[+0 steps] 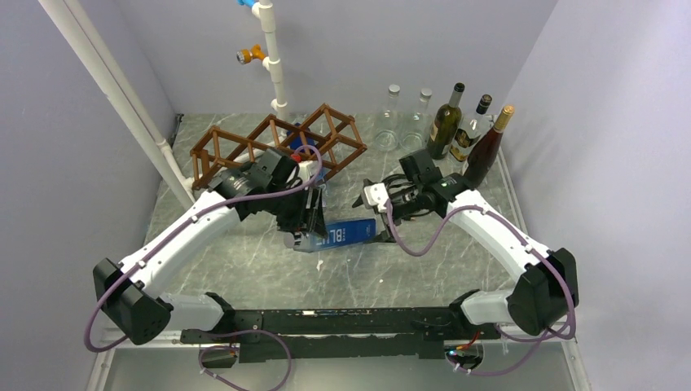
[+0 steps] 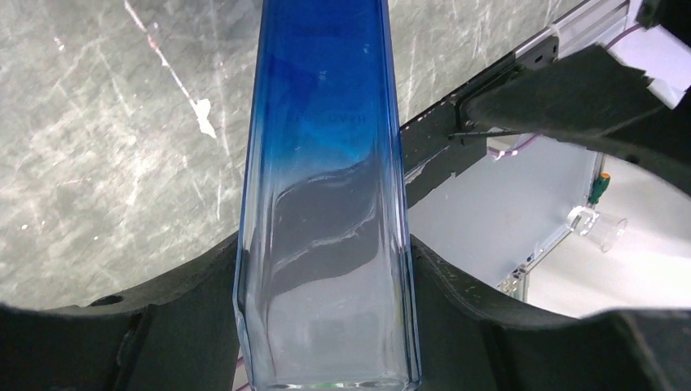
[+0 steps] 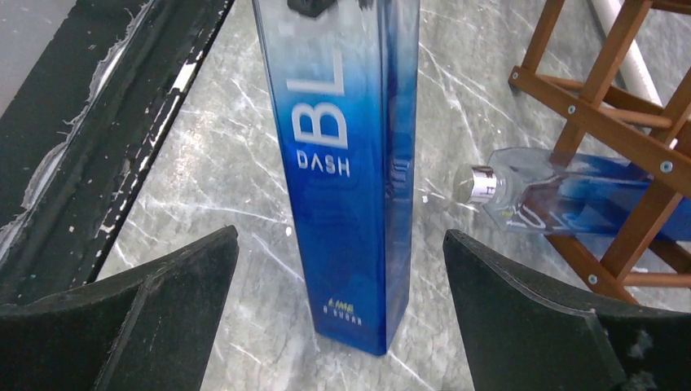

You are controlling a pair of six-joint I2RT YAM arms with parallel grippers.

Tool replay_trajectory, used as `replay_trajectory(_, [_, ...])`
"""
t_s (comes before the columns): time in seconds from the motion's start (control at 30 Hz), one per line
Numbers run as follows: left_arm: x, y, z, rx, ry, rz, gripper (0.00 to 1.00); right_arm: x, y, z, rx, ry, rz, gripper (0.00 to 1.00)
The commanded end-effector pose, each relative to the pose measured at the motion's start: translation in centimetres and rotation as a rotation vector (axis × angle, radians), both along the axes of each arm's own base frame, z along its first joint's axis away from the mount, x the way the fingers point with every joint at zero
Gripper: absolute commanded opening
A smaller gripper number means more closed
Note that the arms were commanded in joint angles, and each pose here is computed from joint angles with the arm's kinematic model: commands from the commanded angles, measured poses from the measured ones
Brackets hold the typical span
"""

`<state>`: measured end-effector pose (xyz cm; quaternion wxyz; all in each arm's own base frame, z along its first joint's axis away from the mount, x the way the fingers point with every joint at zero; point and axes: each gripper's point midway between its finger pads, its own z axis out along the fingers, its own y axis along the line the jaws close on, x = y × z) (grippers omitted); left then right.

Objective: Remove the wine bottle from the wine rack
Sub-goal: Pick up the wine bottle from the wine rack.

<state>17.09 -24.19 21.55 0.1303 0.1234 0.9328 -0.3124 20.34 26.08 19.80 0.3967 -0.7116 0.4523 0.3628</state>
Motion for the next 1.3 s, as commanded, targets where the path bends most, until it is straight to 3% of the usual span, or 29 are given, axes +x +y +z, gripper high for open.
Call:
replay_trajectory(0.0, [1.9,-4.4,7.1,-0.271,-0.156,-0.053,0.0,0.9,1.5,0.9,0.008,-0.093,0.016,1.0])
replay_trajectory(0.5, [2.4,-6.8,7.6,-0.401,-0.07,-0.009,0.0,1.7,3.7,-0.1,-0.063,-0.148,-0.042,1.0])
replay_trajectory(0.67, [2.2,-7.5,7.7,-0.438,-0.032,-0.018,0.0,2.9,3.9,0.0,-0.056,-0.155,-0.117,0.91])
replay_trajectory(0.9, [2.2,-7.6,7.4,-0.444,-0.022,-0.016,0.0,2.1,3.6,-0.5,-0.053,-0.162,-0.088,0.63])
replay_trajectory(1.13, [1.9,-7.7,7.2,-0.468,-0.027,-0.03,0.0,0.8,3.3,-1.1,-0.041,-0.127,-0.037,0.12])
replay_trajectory(1.17, [1.8,-7.6,7.1,-0.472,-0.028,-0.029,0.04,0.6,3.3,-1.1,-0.036,-0.114,-0.034,0.07])
replay_trajectory(1.27, [1.7,-7.7,7.2,-0.498,-0.037,-0.036,0.31,0.1,3.0,-0.5,-0.014,-0.071,-0.021,0.0])
